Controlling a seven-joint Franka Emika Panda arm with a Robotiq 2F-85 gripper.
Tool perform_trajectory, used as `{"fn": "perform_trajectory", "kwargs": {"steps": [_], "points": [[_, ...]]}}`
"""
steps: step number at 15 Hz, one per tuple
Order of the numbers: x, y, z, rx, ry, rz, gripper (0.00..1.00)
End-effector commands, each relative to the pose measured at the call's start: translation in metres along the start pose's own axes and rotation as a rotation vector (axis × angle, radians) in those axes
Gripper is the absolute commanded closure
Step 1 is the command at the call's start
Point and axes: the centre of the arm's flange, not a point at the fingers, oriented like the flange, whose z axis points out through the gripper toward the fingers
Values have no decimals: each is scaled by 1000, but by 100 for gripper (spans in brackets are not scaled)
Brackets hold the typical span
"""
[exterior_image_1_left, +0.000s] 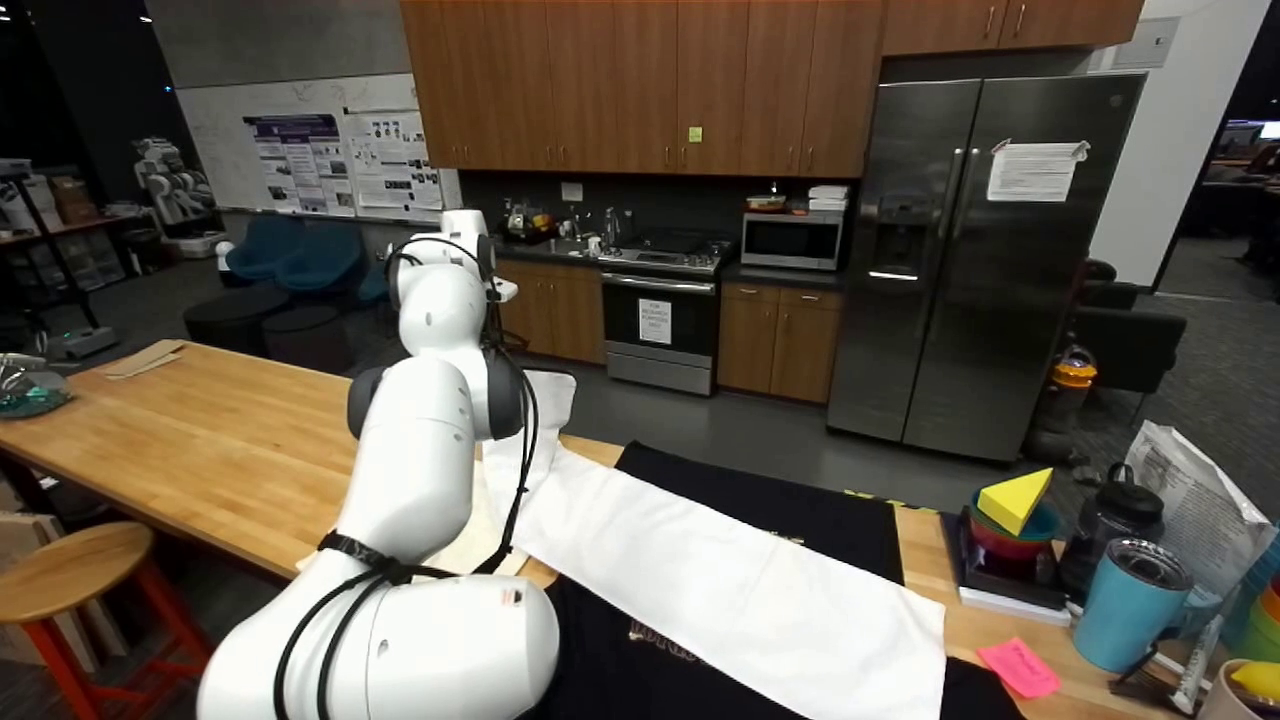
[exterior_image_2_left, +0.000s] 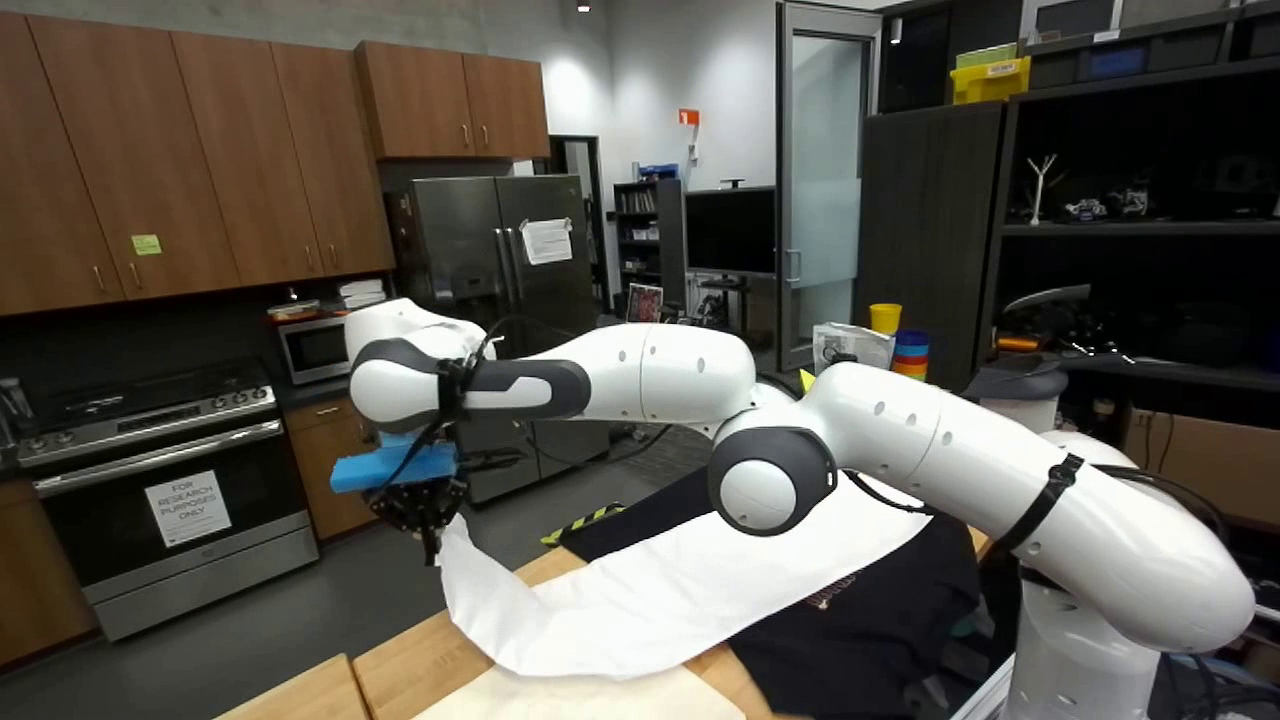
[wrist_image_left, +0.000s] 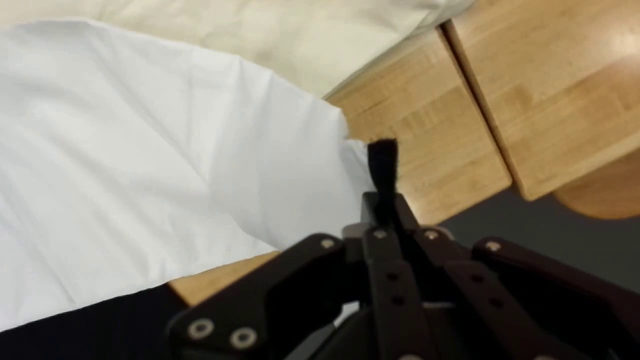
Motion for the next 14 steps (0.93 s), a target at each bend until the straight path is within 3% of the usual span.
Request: {"fn": "perform_trajectory", "kwargs": {"steps": [1, 5, 11, 14], "points": [[-57, 49, 29, -31, -13, -205, 99], [-96, 35, 35, -90, -17, -434, 99], [-129, 21, 31, -132, 25, -769, 99], [-131, 22, 26, -129, 55, -834, 99]]}}
